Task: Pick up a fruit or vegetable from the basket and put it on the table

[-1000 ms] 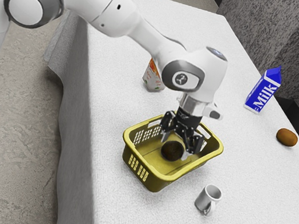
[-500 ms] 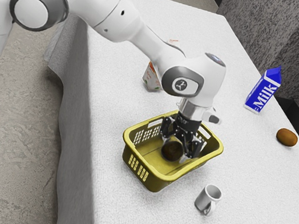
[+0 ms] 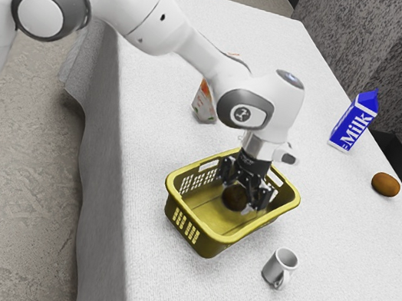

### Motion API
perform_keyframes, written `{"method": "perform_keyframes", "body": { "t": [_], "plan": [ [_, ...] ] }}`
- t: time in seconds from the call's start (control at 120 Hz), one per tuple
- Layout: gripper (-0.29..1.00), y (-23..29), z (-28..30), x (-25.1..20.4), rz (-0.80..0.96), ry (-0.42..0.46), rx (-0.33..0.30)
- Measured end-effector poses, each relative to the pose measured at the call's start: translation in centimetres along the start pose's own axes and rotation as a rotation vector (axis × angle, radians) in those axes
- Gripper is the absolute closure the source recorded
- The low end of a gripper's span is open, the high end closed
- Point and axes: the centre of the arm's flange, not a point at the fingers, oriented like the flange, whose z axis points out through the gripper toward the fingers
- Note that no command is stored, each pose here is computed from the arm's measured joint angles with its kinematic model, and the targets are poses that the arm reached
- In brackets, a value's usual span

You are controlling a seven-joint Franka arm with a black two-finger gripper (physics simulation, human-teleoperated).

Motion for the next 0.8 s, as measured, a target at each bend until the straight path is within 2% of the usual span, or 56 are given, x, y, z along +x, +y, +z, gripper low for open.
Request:
{"method": "perform_keyframes", "body": {
  "t": [0.108, 0.242, 0.45, 0.5, 0.592, 0.683, 0.8],
  "plan": [
    [0.43, 1.9, -4.1, -0.1, 0.045, 0.096, -0.006],
    [0.42, 7.3, -12.2, -1.1, 0.164, 0.307, -0.045],
    [0.42, 15.5, -11.2, -1.3, 0.29, 0.481, -0.149],
    [0.29, 17.2, -10.7, -2.2, 0.322, 0.509, -0.184],
    [0.16, 18.5, -11.2, -2.8, 0.377, 0.581, -0.215],
    [0.08, 18.0, -11.8, -1.8, 0.405, 0.65, -0.217],
    [0.04, 18.1, -12.3, -1.6, 0.442, 0.696, -0.227]
  ]
}}
